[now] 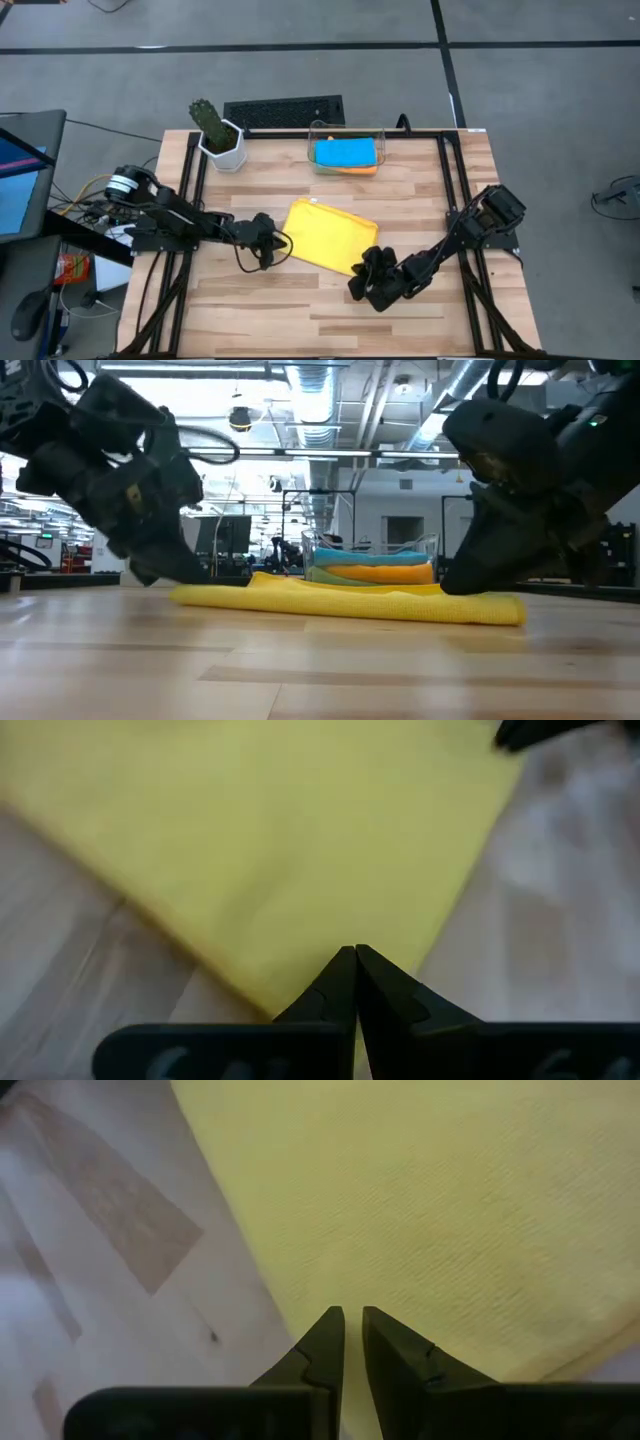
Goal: Fold microfiber towels
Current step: Fold the yellow towel
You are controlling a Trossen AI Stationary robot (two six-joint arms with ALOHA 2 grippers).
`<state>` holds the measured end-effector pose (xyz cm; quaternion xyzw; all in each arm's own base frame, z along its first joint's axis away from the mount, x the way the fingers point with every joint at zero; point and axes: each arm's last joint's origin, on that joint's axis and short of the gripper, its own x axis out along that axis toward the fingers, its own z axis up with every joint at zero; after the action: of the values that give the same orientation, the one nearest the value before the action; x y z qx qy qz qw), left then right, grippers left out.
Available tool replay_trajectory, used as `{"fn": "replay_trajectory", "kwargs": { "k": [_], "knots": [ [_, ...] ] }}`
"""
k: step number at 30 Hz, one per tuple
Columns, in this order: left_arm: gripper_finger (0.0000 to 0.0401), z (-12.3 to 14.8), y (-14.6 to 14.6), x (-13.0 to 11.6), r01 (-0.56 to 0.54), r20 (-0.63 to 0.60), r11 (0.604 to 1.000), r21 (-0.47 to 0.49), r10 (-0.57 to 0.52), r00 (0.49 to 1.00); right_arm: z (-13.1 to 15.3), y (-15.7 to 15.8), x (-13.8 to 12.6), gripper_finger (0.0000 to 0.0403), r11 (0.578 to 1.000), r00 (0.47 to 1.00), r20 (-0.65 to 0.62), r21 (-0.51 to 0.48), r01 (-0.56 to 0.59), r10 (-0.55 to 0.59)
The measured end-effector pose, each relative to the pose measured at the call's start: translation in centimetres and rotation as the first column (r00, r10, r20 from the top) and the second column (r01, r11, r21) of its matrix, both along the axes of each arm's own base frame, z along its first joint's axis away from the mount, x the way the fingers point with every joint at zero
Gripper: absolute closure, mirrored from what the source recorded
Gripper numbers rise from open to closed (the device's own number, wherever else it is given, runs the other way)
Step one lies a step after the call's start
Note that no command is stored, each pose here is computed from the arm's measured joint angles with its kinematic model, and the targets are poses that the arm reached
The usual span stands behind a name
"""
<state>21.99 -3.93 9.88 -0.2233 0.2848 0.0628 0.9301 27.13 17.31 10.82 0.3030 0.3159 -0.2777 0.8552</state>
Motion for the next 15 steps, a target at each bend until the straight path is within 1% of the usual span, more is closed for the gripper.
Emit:
{"fn": "replay_trajectory", "kwargs": {
  "k": [4, 11, 13, 15],
  "knots": [
    [0.0401, -1.1, -0.5, -0.1, 0.018, -0.051, 1.000, 0.012, -0.018, 0.999, 0.1, -0.2, -0.1, 0.0337, 1.000, 1.000, -0.014, -0.011, 0.003, -0.003],
    [0.0401, -1.6, -1.0, -0.1, 0.007, -0.065, 1.000, 0.021, -0.005, 0.998, 0.3, -0.1, -0.1, 0.0337, 1.000, 1.000, -0.012, 0.002, -0.004, 0.004],
    [0.0401, -1.7, -1.0, -0.2, -0.002, -0.070, 1.000, 0.019, 0.003, 0.998, 1.4, -0.1, -0.2, 0.0337, 1.000, 1.000, 0.005, 0.009, -0.022, 0.022],
    [0.0401, -1.8, -1.0, -0.2, -0.010, -0.079, 1.000, 0.012, 0.011, 0.997, 3.3, -0.2, -0.4, 0.0337, 0.998, 0.997, 0.045, 0.009, -0.061, 0.061]
  ]
}}
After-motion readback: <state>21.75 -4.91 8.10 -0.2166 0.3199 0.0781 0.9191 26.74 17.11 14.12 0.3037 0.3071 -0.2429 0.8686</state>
